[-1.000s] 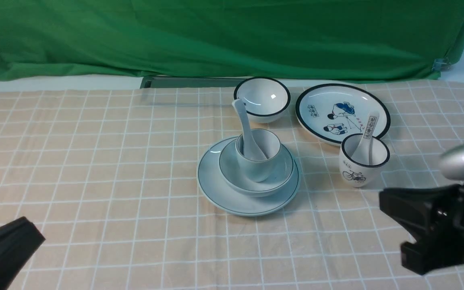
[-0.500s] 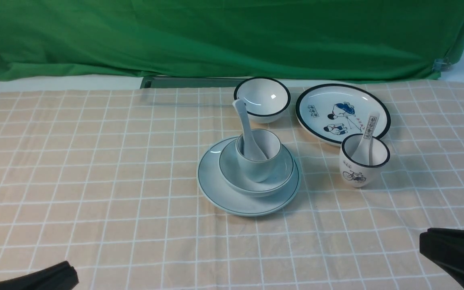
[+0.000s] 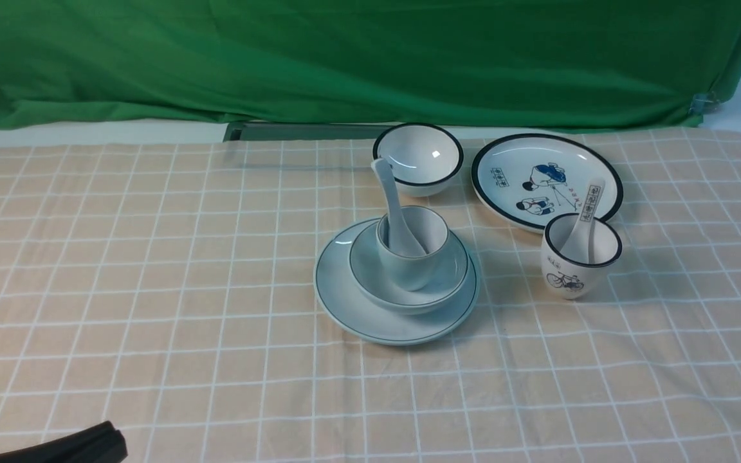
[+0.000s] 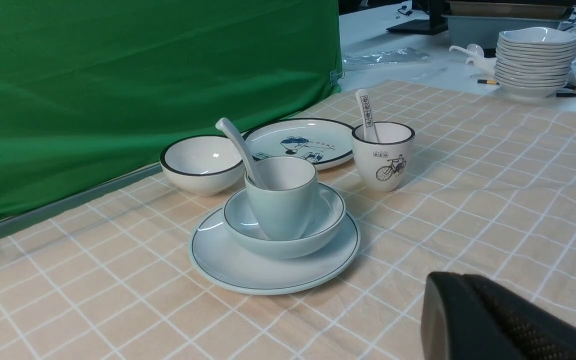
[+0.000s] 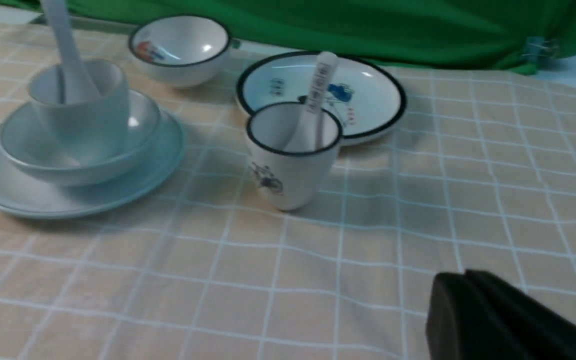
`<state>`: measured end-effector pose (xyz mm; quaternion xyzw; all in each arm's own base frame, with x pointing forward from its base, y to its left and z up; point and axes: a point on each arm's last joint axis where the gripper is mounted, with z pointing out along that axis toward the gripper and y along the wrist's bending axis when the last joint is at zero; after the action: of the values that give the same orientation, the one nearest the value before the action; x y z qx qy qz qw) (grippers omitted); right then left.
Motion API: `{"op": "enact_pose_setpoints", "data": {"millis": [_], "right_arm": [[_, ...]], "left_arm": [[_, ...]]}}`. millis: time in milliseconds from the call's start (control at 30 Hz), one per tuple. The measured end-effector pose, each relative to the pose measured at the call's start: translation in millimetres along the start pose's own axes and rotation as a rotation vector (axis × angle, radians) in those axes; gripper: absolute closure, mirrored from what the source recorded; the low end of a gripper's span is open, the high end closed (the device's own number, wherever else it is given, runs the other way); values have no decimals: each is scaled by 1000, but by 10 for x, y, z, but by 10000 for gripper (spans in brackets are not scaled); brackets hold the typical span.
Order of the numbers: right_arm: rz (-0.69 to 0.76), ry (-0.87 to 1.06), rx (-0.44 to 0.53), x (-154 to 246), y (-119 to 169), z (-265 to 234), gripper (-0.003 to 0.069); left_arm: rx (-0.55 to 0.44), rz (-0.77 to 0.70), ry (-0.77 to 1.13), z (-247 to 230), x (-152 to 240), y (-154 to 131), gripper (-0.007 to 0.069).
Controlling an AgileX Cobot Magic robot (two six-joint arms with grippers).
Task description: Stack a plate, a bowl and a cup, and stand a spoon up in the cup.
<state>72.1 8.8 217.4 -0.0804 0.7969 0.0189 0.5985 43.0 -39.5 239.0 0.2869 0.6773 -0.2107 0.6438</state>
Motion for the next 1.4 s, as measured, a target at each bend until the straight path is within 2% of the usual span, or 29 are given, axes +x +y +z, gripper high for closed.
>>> {"op": "enact_pose_setpoints", "data": {"millis": [67,200,567,1067,1200,1367,1400], "right_arm": [[-7,-6,35,268,-9,-13,642],[-17,18,79,441,-30,-74,642],[-36,25,80,451,-31,-79,637],[-36,25,80,451,-31,-79,594],[-36,25,80,451,-31,-79,581],[-36,26,80,452,-31,-79,563],[-36,26,80,452,-31,-79,562]], "left_arm": [[0,0,0,0,0,0,621],[-1,1,-1,0,-1,1,621],[1,1,4,0,4,-1,621],[-5,0,-10,4,4,5,621],[-134,-46,-76,-12,-41,83,621],[-435,-69,-91,-110,64,212,621],[-445,-72,-86,-109,79,217,621]]}}
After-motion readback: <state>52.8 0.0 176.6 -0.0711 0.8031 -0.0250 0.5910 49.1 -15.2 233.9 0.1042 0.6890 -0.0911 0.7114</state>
